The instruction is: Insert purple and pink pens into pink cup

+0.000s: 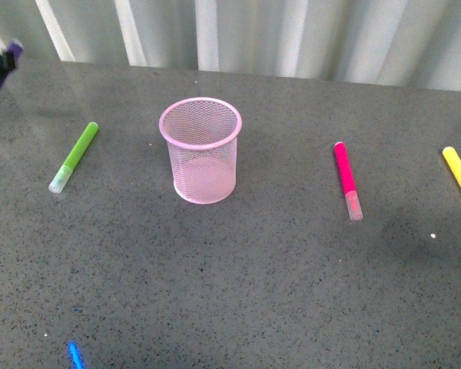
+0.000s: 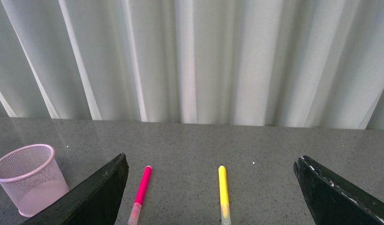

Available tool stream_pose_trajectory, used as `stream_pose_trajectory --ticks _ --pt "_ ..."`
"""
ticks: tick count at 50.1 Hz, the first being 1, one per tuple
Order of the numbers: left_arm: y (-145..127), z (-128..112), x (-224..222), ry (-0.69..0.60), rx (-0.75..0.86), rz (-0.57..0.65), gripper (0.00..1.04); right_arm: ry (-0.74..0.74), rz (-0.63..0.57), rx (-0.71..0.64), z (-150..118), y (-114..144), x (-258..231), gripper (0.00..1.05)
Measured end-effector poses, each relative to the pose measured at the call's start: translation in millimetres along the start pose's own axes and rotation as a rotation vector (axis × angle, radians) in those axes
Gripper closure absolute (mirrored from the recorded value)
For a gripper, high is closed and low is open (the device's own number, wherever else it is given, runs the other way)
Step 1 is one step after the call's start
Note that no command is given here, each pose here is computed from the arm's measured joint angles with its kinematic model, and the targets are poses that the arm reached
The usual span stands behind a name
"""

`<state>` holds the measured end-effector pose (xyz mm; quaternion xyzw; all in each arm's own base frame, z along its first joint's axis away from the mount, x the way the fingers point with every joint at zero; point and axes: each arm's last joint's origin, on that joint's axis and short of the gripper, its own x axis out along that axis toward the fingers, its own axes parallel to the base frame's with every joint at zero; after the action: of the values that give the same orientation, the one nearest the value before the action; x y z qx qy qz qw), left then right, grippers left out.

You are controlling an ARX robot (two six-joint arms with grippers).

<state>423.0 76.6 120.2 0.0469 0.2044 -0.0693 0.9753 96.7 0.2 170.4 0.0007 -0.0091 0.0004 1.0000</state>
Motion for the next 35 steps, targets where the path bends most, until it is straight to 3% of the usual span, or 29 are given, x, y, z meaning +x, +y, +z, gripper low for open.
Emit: stream_pose_trajectory --ticks 5,13,27,35 --pt "-30.1 35.6 -28.9 -0.229 -0.082 -0.052 0.92 0.000 0.000 0.000 0.0 0.0 0.0 0.07" --pt "-83.1 48.4 -46.5 -0.391 -0.207 -0.143 0.92 0.000 0.000 0.000 0.0 0.0 0.0 0.07" --pt "-179.6 42.3 -53.7 -0.425 -0.357 -0.351 0.92 0.000 0.000 0.000 0.0 0.0 0.0 0.07" --pt "-208.7 36.9 -54.1 -0.418 -0.395 -0.407 0.92 0.000 0.000 0.000 0.0 0.0 0.0 0.07"
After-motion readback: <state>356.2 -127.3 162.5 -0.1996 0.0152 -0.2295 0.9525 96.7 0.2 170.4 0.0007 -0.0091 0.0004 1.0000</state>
